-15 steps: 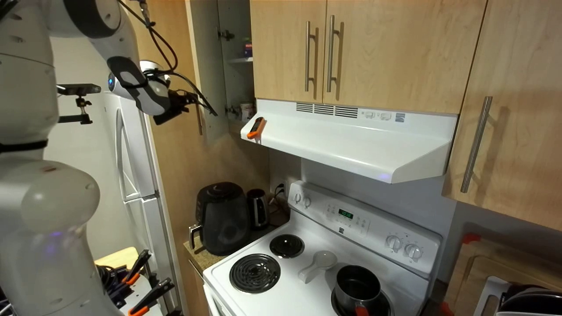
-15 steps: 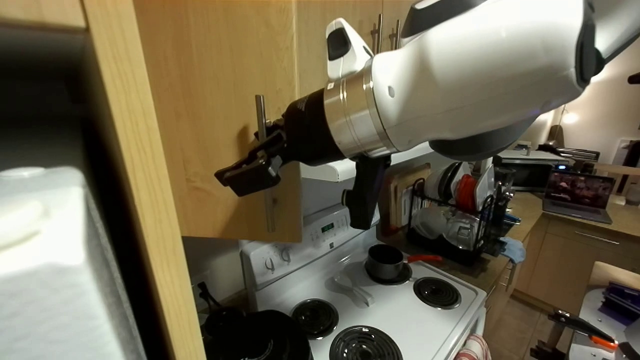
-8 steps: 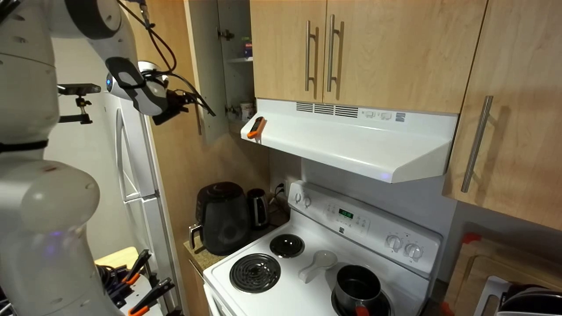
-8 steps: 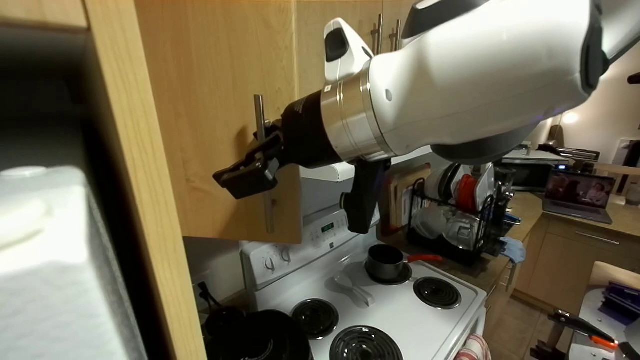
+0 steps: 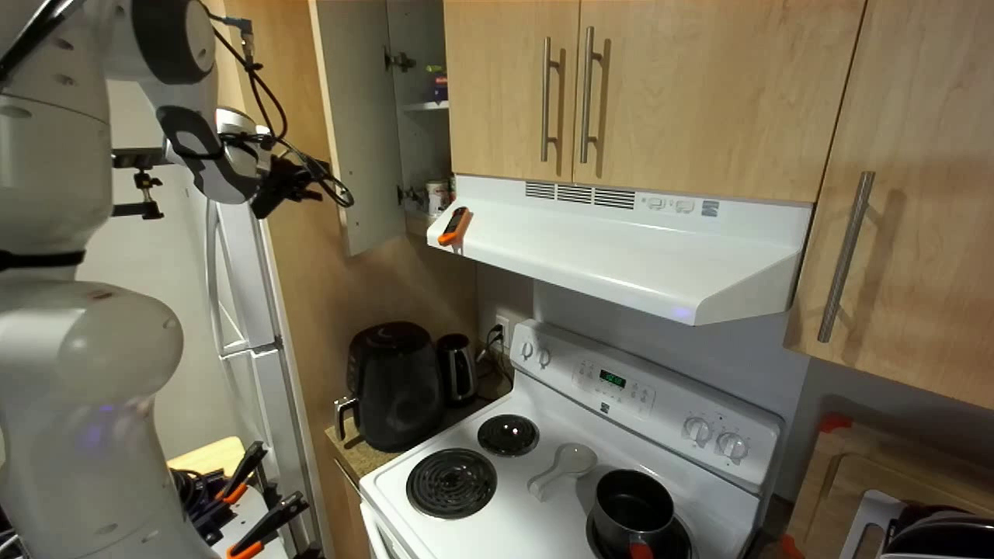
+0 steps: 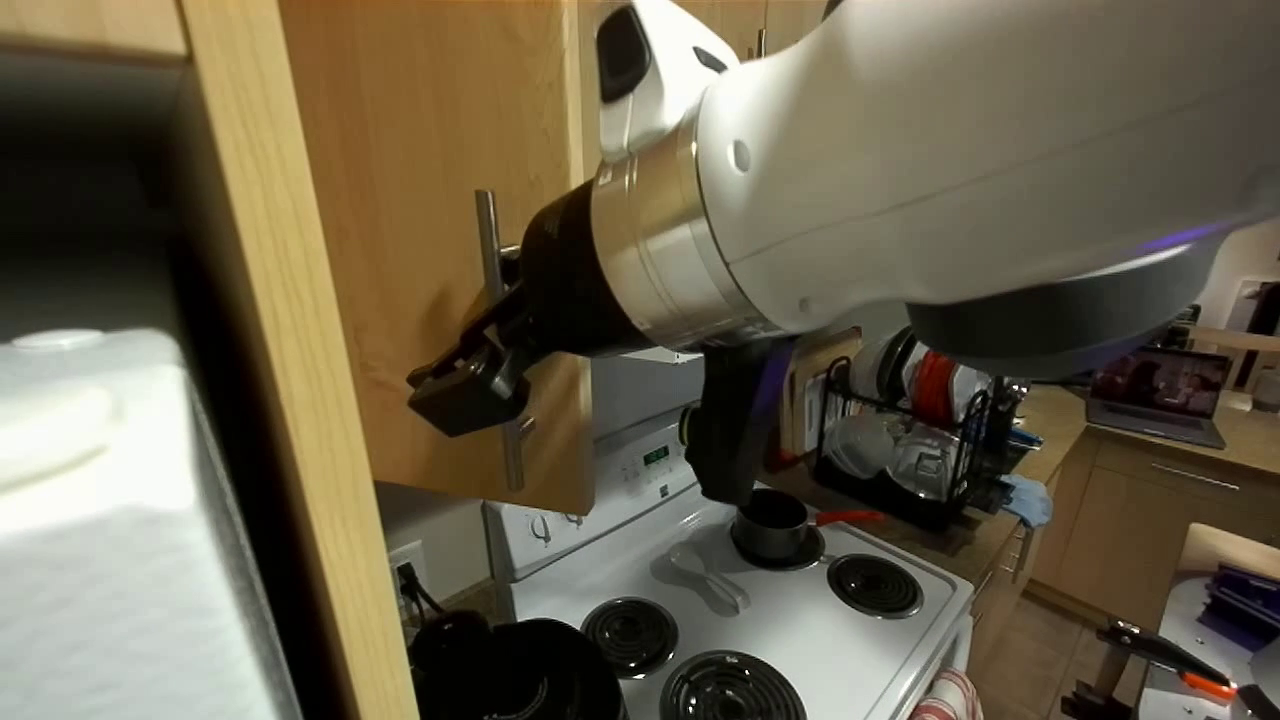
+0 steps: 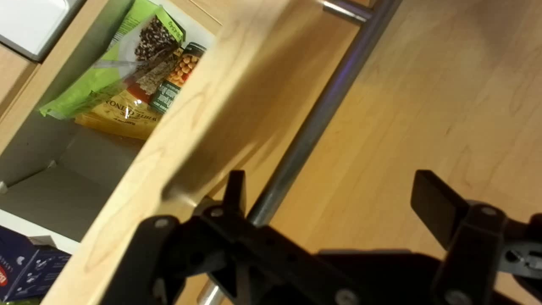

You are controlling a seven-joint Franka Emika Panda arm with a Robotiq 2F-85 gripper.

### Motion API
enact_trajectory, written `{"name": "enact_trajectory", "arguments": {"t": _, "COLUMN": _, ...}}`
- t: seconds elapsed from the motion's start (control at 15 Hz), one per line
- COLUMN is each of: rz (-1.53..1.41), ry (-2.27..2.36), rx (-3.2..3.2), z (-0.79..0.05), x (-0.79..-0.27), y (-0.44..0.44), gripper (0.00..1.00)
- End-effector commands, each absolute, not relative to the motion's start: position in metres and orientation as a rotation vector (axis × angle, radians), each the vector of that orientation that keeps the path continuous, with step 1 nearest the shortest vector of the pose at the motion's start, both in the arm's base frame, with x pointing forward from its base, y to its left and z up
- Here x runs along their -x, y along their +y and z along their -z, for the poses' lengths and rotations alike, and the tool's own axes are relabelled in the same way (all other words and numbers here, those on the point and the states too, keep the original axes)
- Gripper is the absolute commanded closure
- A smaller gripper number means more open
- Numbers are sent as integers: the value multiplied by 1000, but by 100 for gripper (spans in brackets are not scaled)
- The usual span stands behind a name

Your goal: Open the top left cabinet door

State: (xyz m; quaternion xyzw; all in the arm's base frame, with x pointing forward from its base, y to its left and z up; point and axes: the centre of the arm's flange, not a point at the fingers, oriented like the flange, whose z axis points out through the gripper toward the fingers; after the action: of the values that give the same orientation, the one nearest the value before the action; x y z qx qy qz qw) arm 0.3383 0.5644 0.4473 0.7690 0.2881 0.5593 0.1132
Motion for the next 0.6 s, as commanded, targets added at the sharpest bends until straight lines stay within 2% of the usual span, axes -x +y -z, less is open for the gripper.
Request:
{"name": "enact_trajectory", "arguments": {"t": 0.0, "rz": -1619, "ry": 845, "rx": -2159, "z": -472, "x": -324, "y": 603, "gripper": 0}}
{"name": "enact_trajectory", "arguments": {"t": 0.27, "rz": -1680, "ry": 920, "rx": -2074, "z": -486, "x": -295, "y": 622, "gripper": 0}}
{"name": "enact_trajectory", "arguments": {"t": 0.53, "rz": -1664, "ry": 1084, "rx": -2053, "z": -492, "x": -279, "y": 604, "gripper": 0}}
